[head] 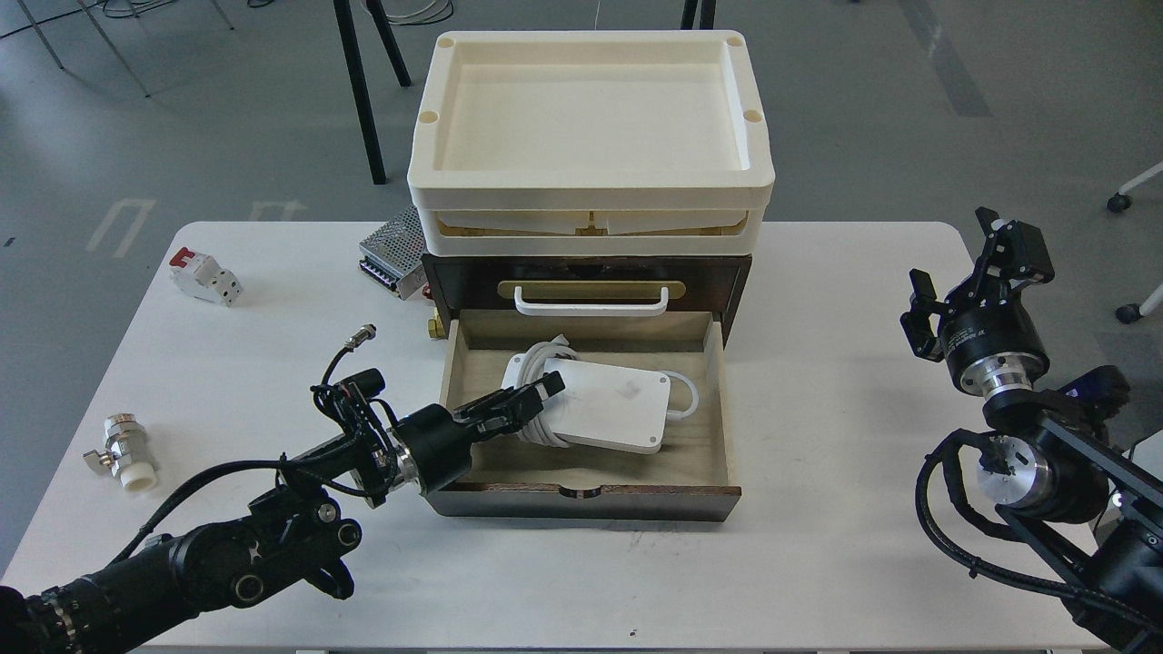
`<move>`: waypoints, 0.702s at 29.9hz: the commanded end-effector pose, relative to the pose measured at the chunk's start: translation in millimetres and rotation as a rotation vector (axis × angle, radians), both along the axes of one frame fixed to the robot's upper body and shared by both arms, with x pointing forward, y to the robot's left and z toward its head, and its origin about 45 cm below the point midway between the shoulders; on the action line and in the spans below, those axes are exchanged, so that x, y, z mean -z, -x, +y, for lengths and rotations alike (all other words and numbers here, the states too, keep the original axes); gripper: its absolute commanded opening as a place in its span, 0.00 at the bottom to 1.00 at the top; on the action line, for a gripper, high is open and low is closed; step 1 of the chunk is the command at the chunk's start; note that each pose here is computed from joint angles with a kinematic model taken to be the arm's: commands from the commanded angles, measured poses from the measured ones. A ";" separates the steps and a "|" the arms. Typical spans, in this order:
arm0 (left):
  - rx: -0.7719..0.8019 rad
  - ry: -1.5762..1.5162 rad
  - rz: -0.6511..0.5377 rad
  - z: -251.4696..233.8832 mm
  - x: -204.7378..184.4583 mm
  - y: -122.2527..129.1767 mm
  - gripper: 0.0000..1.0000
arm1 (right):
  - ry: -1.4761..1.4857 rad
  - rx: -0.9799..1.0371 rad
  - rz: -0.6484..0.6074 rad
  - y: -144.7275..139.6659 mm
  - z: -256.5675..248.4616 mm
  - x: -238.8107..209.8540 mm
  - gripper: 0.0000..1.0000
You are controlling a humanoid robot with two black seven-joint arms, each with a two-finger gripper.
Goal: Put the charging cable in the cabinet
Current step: 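Open the left gripper and push the charger and cable into the drawer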
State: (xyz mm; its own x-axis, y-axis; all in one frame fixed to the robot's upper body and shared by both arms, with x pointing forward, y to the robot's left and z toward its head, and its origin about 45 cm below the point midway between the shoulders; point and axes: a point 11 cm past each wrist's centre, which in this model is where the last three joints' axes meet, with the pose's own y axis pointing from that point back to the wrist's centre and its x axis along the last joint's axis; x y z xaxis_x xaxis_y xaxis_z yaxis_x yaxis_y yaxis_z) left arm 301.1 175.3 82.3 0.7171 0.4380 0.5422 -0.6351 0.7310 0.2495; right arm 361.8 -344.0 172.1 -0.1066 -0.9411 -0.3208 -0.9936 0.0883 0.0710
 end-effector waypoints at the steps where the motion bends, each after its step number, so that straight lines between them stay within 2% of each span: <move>1: 0.003 0.011 -0.001 -2.7 -2.0 0.6 0.63 | 0.000 0.000 0.000 0.0 0.0 0.0 0.99; 5: 0.016 0.021 -0.007 -7.4 -6.0 0.8 0.67 | 0.000 0.000 0.000 0.0 0.0 0.0 0.99; 10: 0.043 0.027 -0.022 -10.9 -12.2 4.9 0.67 | 0.000 0.001 -0.001 -0.2 -0.3 -0.4 0.99; 18: 0.189 -0.157 -0.222 -9.4 -8.5 14.3 0.66 | 0.000 0.001 -0.001 -0.2 -0.3 -0.4 0.99; 21: 0.205 -0.173 -0.257 -11.2 -9.7 14.6 0.66 | 0.000 0.001 -0.001 -0.2 -0.3 -0.4 0.99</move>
State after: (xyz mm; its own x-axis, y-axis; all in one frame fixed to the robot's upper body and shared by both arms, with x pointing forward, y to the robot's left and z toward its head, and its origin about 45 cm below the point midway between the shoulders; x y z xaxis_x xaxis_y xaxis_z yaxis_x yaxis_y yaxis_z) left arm 287.4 165.3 91.3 0.6359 0.2137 0.7416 -0.5458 0.8039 0.2363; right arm 362.0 -344.3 172.4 -0.1072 -0.9409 -0.3214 -0.9935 0.0893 0.0700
